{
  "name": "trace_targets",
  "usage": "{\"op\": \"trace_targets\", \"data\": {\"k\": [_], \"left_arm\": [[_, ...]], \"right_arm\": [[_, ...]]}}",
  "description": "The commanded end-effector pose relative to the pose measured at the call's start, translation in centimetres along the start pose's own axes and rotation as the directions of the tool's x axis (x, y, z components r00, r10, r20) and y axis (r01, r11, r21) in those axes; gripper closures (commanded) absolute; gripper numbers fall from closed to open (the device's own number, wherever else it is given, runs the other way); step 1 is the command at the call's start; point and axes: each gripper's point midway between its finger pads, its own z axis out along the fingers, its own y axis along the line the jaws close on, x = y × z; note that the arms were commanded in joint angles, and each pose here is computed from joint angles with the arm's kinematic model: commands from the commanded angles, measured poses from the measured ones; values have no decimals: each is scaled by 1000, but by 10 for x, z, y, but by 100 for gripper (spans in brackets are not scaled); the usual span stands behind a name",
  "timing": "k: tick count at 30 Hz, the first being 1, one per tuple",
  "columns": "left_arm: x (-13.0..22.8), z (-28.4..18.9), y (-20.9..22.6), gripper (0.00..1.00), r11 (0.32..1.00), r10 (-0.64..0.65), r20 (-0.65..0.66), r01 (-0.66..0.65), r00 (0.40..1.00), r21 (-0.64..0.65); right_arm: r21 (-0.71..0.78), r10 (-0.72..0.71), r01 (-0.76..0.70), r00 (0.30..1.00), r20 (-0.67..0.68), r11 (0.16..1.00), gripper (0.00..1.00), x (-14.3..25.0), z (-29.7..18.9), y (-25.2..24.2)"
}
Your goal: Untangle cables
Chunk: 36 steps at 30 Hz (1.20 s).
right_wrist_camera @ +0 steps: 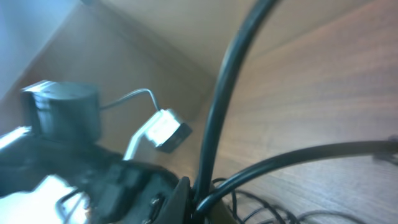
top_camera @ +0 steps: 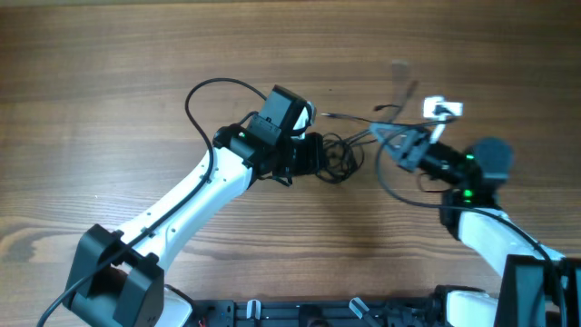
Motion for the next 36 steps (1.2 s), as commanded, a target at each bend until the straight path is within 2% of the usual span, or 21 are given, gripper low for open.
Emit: {"op": "trace_targets", "data": {"k": [1,6,9,12,14,15,18,20,21,22,23,25,27,31,33,36], "left_arm": [[-24,-7,85,96,953,-106,130,138,986,-271],[-49,-26,112,95,935,-181,207,234,961,-267],[-59,-31,107,89,953,-225,195,258,955,-159],[-72,-34,85,63,973,-224,179,229,958,-7],[-76,-34,82,27,976,-214,191,217,958,9],[-76,-34,81,16,977,-212,192,214,958,10],[-74,-32,77,13,979,-202,184,204,962,10],[-71,-29,73,13,981,-195,177,196,965,11],[-70,-28,71,13,982,-189,176,190,966,13],[-70,-27,68,13,983,-180,175,180,968,16],[-70,-25,63,13,986,-166,179,166,970,19],[-72,-21,55,17,990,-138,193,136,971,25],[-74,-17,44,19,994,-104,208,96,973,45],[-84,-9,43,20,998,-53,290,63,956,-28],[-88,-2,46,13,996,-30,319,56,947,-74],[-89,16,40,11,993,89,312,-61,946,-99]], "right_arm": [[23,-15,12,992,125,1000,96,-47,-39,3],[93,-12,-9,976,216,996,95,-68,-71,-13],[102,9,-32,976,219,994,95,-68,-74,-17],[112,49,-72,979,196,991,96,-60,-72,-25],[133,84,-109,980,183,985,95,-53,-72,-35],[143,106,-133,978,177,981,94,-49,-72,-40],[184,156,-184,976,154,966,91,-34,-73,-55],[211,201,-228,969,142,951,75,-24,-74,-65],[218,223,-248,966,134,944,63,-18,-73,-68],[224,233,-255,965,120,941,28,-13,-72,-70],[232,229,-248,968,104,941,0,-8,-70,-71],[277,242,-259,965,97,925,0,2,-67,-80],[362,299,-325,946,129,874,0,12,-68,-98],[548,480,-535,839,256,643,0,49,-86,-138],[607,547,-592,786,288,530,0,72,-97,-147],[663,594,-606,749,292,440,0,95,-107,-150]]}}
